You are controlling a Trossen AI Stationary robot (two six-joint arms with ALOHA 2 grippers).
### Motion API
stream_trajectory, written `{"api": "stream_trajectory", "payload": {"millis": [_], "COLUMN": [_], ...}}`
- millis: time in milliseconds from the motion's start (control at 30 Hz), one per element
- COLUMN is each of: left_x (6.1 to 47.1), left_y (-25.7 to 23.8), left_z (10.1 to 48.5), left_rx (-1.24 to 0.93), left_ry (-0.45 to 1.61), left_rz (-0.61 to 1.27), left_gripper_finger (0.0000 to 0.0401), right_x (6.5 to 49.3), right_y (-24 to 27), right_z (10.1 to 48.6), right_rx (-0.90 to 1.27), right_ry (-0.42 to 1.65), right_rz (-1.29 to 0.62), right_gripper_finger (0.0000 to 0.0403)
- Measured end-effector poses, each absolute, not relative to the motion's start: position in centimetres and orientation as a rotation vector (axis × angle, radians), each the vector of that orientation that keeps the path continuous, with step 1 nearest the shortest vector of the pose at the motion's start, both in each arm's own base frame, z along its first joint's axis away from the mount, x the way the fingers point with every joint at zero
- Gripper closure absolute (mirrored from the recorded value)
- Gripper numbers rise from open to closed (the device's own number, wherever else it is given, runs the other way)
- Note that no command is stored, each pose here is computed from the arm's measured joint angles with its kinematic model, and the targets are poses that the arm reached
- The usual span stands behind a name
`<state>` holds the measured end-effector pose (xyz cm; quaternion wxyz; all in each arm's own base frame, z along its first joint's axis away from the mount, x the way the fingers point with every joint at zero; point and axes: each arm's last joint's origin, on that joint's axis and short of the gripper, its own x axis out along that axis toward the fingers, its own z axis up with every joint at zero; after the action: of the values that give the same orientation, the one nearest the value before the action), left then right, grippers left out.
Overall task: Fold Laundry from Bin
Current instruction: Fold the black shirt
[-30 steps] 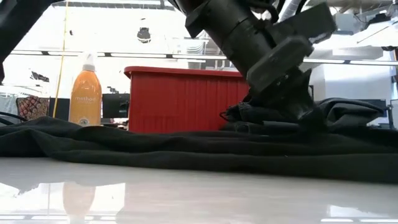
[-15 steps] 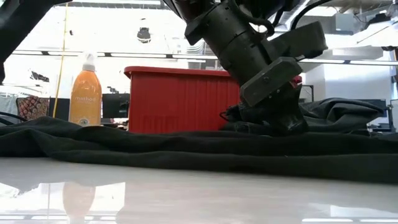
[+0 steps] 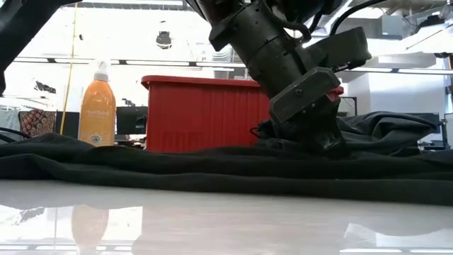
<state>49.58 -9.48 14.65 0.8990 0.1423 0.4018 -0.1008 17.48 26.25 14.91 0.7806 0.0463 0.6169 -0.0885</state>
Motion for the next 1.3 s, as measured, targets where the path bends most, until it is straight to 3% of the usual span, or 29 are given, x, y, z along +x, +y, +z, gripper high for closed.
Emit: {"api": "stream_trajectory", "payload": {"millis": [133,267,467,667,1033,1133,1300], "left_x": [49.6,49.6,49.5,49.5,49.4,49.3,49.3], "left_y": [-9.5,-9.5,-9.5,-9.5,-10.1,-10.0,-10.0], "left_z": [14.7,14.6,14.6,14.6,14.6,14.5,14.5], "left_rx": [0.294,0.294,0.295,0.296,0.295,0.295,0.294], "left_ry": [0.830,0.835,0.837,0.837,0.840,0.847,0.849], "left_rz": [-0.209,-0.211,-0.213,-0.214,-0.236,-0.237,-0.237], "left_gripper_finger": [0.0401,0.0401,0.0401,0.0401,0.0401,0.0401,0.0401], "right_x": [18.4,19.5,19.9,18.9,19.0,18.4,17.4], "right_y": [25.6,25.2,25.5,24.4,25.5,25.9,26.7], "right_z": [15.0,15.8,20.8,23.5,20.4,20.4,20.2], "right_rx": [0.073,0.111,0.258,0.372,0.493,0.495,0.567], "right_ry": [1.362,1.433,1.397,1.350,1.546,1.548,1.437], "right_rz": [-0.164,-0.069,0.243,0.258,0.128,0.115,-0.062], "right_gripper_finger": [0.0388,0.0386,0.0389,0.0386,0.0295,0.0266,0.0231]}}
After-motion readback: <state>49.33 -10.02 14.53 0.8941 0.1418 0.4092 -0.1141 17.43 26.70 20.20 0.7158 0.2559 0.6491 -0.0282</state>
